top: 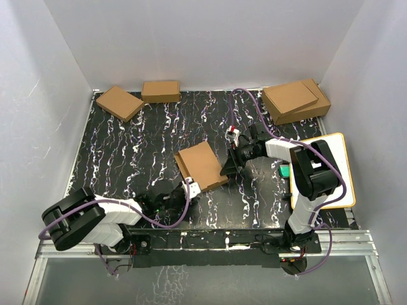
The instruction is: Fold the paper box
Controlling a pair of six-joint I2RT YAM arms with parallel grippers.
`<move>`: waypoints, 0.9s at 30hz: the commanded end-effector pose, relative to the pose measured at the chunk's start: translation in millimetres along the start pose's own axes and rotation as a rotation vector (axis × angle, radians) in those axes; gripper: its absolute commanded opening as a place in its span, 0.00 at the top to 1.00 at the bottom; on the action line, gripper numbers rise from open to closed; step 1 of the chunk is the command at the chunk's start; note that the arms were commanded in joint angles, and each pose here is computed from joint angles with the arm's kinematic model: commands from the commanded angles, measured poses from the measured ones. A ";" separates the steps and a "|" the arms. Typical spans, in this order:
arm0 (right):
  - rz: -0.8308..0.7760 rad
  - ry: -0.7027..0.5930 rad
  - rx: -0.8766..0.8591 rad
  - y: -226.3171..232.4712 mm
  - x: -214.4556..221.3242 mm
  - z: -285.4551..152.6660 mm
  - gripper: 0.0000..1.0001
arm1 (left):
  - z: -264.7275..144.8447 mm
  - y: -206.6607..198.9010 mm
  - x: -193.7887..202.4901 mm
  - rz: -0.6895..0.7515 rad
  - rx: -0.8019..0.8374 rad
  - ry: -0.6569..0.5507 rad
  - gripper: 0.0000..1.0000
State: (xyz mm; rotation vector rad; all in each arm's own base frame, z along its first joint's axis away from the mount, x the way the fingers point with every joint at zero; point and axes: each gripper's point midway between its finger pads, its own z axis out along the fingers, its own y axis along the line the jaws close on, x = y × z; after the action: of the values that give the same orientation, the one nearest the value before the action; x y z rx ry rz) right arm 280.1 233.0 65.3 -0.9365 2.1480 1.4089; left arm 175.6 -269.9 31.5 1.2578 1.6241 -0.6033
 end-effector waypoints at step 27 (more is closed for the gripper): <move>-0.051 -0.049 -0.020 -3.5 -22.6 -2.6 0.39 | 3.4 8.1 -14.5 0.040 -0.022 -0.026 0.75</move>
State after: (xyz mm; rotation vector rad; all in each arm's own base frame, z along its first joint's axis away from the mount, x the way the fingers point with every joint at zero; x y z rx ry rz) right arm 281.8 231.2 62.1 -0.9193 2.1601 1.4175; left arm 177.8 -267.7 31.0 1.2789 1.6258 -0.5727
